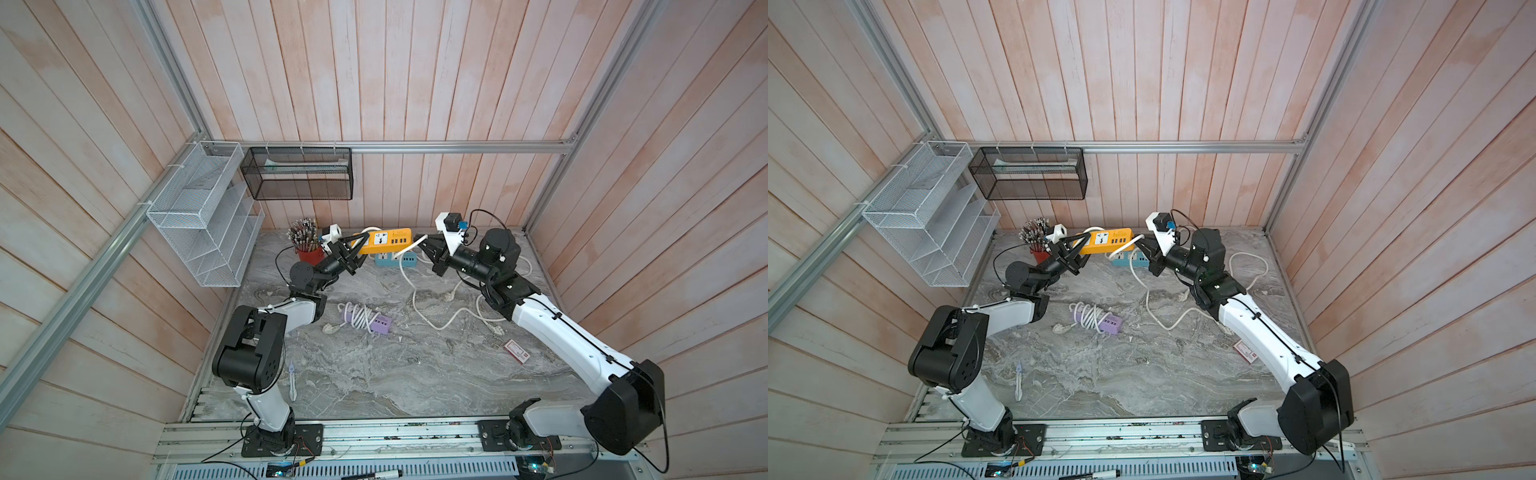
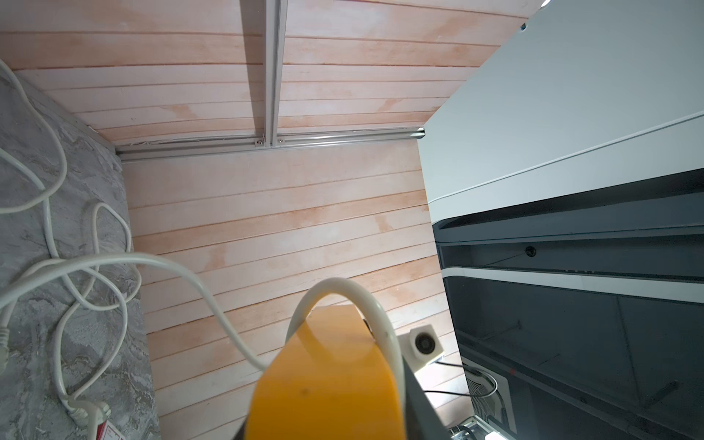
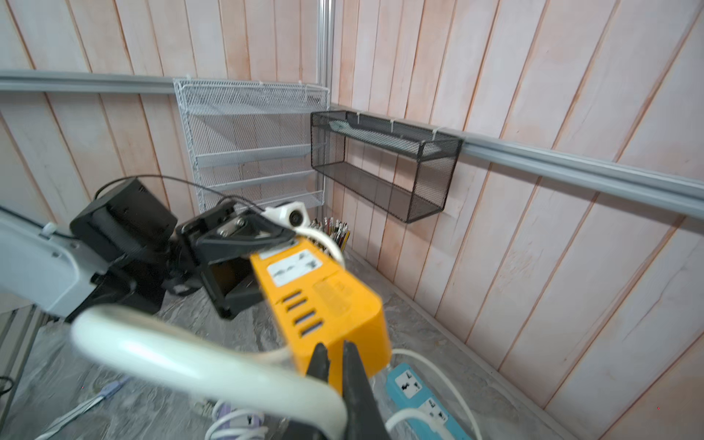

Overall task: Unwrap the cord wrapped around the power strip
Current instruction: Unwrap the power cord from the power strip.

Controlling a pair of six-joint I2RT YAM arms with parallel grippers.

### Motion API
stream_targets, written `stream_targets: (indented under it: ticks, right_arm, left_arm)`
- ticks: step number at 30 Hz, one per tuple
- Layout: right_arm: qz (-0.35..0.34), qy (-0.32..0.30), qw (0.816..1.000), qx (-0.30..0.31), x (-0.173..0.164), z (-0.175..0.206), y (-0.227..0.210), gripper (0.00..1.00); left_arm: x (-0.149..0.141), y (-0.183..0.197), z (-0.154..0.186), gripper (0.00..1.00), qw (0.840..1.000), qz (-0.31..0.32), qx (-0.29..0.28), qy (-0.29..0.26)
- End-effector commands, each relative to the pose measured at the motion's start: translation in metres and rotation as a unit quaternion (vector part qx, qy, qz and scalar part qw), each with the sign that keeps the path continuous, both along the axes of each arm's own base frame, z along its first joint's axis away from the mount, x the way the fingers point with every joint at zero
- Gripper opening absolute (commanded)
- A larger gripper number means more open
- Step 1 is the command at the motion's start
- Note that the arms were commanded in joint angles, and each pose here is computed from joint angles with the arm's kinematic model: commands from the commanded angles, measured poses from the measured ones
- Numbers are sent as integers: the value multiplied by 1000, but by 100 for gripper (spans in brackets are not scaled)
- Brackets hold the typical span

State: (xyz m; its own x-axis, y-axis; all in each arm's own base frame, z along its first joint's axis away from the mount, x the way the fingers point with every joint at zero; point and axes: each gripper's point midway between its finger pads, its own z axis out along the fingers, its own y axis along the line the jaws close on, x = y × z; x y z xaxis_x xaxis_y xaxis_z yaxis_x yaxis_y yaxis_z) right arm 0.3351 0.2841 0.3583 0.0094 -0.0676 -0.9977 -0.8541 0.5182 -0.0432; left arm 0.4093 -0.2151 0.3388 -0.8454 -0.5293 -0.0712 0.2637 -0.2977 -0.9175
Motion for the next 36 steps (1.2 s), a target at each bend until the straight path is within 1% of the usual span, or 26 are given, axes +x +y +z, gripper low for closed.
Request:
stream_targets:
  ticks: [1, 5, 7, 9, 11, 13, 18, 20, 23, 26, 27, 28, 29, 30, 31, 33, 36]
  right_arm:
    - [3, 51, 998, -46, -11, -50, -3, 0]
    - [-23, 84, 994, -66, -8, -85, -11, 0]
    - [-59, 112, 989, -72, 7, -107, -18, 0]
    - [-79, 145, 983, -74, 25, -126, -25, 0]
    - [-98, 173, 978, -66, 46, -138, -33, 0]
    - [-110, 189, 974, -53, 69, -142, -39, 0]
    - [-149, 219, 964, -26, 131, -148, -55, 0]
    - [-156, 226, 961, -20, 149, -152, -59, 0]
    - [-166, 244, 955, -9, 168, -161, -60, 0]
    - [-165, 265, 950, -12, 174, -172, -57, 1]
    - [-160, 272, 949, -13, 172, -175, -56, 15]
    - [-159, 277, 947, -11, 169, -176, -57, 32]
    - [-154, 280, 947, -7, 164, -174, -57, 44]
    - [-147, 285, 947, -3, 157, -172, -58, 61]
    - [-137, 291, 947, 3, 148, -168, -60, 73]
    - [-125, 306, 944, 11, 131, -161, -67, 84]
    - [-100, 324, 940, 33, 99, -146, -78, 90]
  left_arm:
    - [6, 11, 32, 0, 999, 18, -17, -48]
    - [8, 13, 47, 0, 998, 18, -24, -63]
    - [5, 13, 55, 0, 997, 16, -26, -71]
    - [1, 12, 59, 0, 997, 12, -26, -75]
    - [-4, 9, 61, 0, 997, 6, -25, -77]
    - [-10, 5, 60, 0, 997, 0, -24, -76]
    - [-24, 1, 44, 0, 998, -10, -13, -61]
    - [-28, 1, 34, 0, 999, -11, -10, -51]
    - [-33, -2, 20, 0, 999, -15, -10, -35]
    - [-33, -4, 8, 0, 999, -19, -13, -26]
    - [-32, -4, 4, 0, 999, -19, -14, -23]
    - [-30, -4, 1, 0, 1000, -18, -15, -20]
    - [-27, -4, -2, 0, 1000, -17, -14, -17]
    - [-25, -4, -5, 0, 1000, -16, -15, -15]
    - [-23, -5, -8, 0, 1000, -16, -14, -14]
    - [-17, -5, -13, 0, 1000, -13, -13, -12]
    - [-8, -5, -18, 0, 1000, -7, -9, -14]
